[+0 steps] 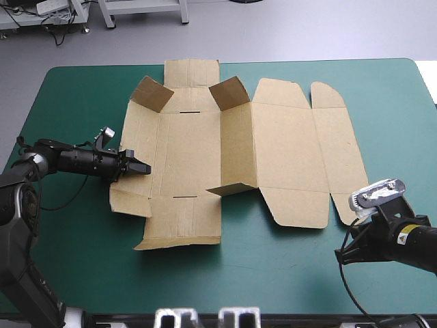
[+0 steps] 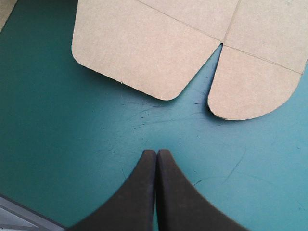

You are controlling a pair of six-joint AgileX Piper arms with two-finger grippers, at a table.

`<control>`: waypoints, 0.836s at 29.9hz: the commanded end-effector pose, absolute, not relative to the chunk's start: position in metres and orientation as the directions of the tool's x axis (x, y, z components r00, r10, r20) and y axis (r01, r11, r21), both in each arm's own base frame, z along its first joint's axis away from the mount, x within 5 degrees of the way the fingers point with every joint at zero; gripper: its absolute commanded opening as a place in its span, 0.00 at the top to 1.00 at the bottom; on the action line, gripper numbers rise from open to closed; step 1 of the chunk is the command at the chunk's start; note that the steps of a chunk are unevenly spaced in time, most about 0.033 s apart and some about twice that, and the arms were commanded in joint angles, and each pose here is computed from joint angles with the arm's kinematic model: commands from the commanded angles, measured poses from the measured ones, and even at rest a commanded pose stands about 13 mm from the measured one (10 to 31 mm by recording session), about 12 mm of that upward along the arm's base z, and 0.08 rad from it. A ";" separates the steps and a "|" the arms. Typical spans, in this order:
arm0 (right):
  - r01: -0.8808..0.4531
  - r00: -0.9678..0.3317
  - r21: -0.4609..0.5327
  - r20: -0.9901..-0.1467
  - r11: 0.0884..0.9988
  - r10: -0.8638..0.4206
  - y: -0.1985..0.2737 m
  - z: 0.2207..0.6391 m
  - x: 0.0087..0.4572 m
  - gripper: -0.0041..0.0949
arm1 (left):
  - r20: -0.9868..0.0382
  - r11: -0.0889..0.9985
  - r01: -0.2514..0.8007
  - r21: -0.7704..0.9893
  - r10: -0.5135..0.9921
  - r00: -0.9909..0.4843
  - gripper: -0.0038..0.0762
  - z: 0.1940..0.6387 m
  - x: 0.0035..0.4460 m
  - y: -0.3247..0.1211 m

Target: Fold the box

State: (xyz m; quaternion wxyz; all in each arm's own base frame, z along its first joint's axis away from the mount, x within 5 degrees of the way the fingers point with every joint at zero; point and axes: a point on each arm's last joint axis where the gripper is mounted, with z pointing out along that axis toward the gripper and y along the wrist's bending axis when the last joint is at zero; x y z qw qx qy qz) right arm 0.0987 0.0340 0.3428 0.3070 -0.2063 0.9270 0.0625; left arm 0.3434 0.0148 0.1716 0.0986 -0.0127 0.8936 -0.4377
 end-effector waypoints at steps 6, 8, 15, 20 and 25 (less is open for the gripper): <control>-0.417 -0.691 -0.008 -0.647 0.909 -0.323 0.035 0.352 0.101 0.98 | -0.343 0.475 0.280 -0.834 -0.050 -0.938 0.96 0.198 0.344 0.000; -0.417 -0.690 -0.008 -0.649 0.909 -0.322 0.035 0.352 0.101 0.98 | -0.374 0.476 0.315 -0.821 -0.032 -0.927 0.96 0.203 0.344 -0.003; -0.415 -0.686 -0.013 -0.652 0.910 -0.323 0.035 0.352 0.102 0.98 | -0.531 0.500 0.530 -0.685 0.155 -0.833 0.96 0.246 0.344 -0.029; -0.426 -0.674 -0.031 -0.656 0.904 -0.341 0.035 0.353 0.102 0.98 | -0.635 0.492 0.741 -0.456 0.403 -0.659 0.96 0.297 0.341 -0.062; -0.433 -0.638 -0.053 -0.687 0.900 -0.348 0.035 0.355 0.105 0.98 | -0.649 0.412 0.907 -0.087 0.668 -0.365 0.96 0.360 0.332 -0.098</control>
